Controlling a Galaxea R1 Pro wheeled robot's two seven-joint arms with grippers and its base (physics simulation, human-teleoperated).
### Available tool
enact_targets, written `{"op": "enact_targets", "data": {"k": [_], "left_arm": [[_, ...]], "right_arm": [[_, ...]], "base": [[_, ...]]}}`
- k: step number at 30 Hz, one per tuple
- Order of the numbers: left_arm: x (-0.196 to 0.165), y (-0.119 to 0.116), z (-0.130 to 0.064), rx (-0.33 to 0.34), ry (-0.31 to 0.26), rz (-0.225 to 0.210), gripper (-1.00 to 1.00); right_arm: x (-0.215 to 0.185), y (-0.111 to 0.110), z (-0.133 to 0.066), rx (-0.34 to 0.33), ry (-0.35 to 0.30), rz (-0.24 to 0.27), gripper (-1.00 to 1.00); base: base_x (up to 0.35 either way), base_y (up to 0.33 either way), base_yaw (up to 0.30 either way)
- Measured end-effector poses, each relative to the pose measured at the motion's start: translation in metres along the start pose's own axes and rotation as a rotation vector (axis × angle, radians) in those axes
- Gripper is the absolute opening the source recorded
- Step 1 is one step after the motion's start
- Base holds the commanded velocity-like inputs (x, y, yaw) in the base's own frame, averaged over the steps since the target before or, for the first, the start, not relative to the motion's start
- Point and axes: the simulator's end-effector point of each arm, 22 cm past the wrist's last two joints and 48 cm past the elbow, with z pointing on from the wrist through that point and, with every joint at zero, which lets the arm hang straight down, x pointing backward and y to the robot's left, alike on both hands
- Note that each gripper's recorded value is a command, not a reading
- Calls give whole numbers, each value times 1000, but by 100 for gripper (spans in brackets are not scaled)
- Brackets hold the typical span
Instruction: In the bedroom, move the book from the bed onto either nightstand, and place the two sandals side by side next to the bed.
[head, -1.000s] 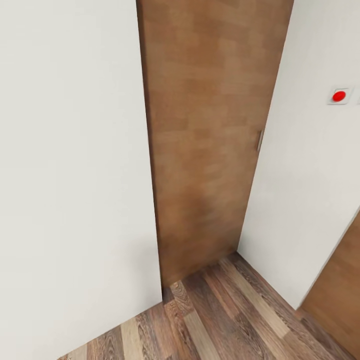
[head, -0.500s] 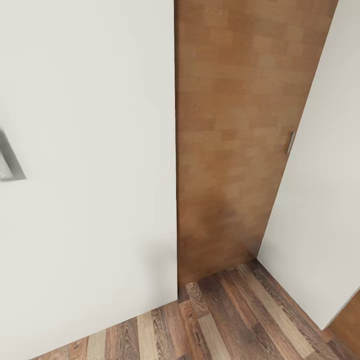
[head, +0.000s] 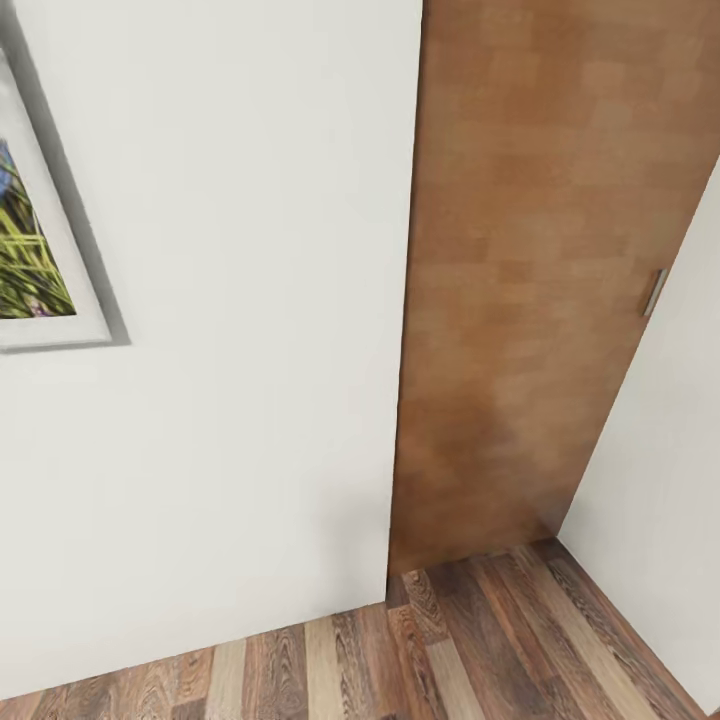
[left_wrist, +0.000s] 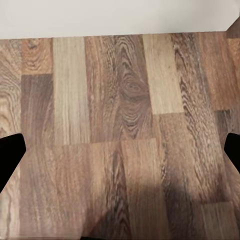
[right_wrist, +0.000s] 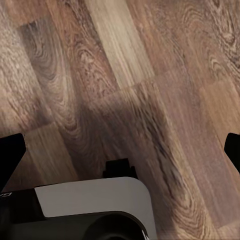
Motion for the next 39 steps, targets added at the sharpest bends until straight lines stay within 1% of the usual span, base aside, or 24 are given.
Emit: {"op": "enact_targets", "data": {"k": [7, 11, 39], "left_arm": [[0, 0, 0, 0, 0, 0, 100], [0, 0, 0, 0, 0, 0, 100], [0, 0, 0, 0, 0, 0, 100]], "right_arm": [[0, 0, 0, 0, 0, 0, 100], [0, 0, 0, 0, 0, 0, 100], [0, 0, 0, -1, 1, -1, 100]], "base": [[244, 0, 277], [94, 0, 277], [4, 0, 277]]}}
